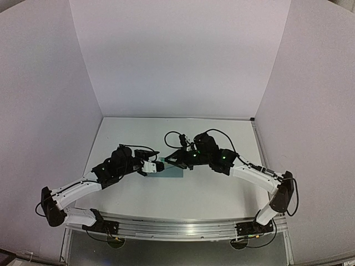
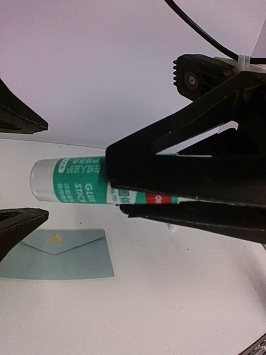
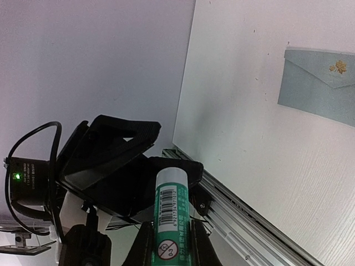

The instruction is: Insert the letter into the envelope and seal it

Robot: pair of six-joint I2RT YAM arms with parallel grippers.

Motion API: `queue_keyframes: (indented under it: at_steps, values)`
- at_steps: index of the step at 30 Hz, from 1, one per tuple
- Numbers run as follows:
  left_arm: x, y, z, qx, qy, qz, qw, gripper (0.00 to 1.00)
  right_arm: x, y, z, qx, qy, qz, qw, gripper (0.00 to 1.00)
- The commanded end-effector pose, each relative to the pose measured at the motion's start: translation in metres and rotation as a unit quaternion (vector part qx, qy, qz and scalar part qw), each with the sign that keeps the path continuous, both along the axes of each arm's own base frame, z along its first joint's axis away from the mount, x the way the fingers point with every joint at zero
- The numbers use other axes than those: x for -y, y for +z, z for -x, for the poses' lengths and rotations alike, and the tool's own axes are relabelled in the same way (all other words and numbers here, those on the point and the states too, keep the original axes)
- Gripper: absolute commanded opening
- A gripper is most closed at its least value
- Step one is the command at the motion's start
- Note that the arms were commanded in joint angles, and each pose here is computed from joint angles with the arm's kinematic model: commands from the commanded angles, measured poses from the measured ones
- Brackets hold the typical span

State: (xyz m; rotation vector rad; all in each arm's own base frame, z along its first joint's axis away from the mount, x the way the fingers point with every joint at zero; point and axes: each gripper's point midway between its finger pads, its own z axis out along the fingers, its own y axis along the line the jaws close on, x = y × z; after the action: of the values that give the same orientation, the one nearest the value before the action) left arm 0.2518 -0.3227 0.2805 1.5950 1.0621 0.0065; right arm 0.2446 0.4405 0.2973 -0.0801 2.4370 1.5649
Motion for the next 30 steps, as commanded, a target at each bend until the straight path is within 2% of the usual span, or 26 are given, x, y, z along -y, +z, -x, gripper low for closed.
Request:
queue_keyframes:
  at_steps: [1,14,20,30]
  values:
    - [0.005,0.023,-0.002,0.016,-0.007,0.016,1.0,0.41,0.007,0.026,0.007,0.02,-0.003,-0.028,0.999,0.0]
    - [0.01,0.025,0.013,0.016,-0.052,0.016,0.998,0.38,-0.002,0.024,0.004,0.022,0.004,-0.029,0.999,0.0]
    - [0.007,0.022,0.012,0.0,-0.041,0.006,0.999,0.27,-0.003,0.025,0.004,0.025,0.005,-0.029,0.999,0.0]
    - [0.008,0.026,0.016,0.008,-0.053,0.011,0.998,0.3,-0.008,0.02,0.002,0.021,0.009,-0.026,0.999,0.0]
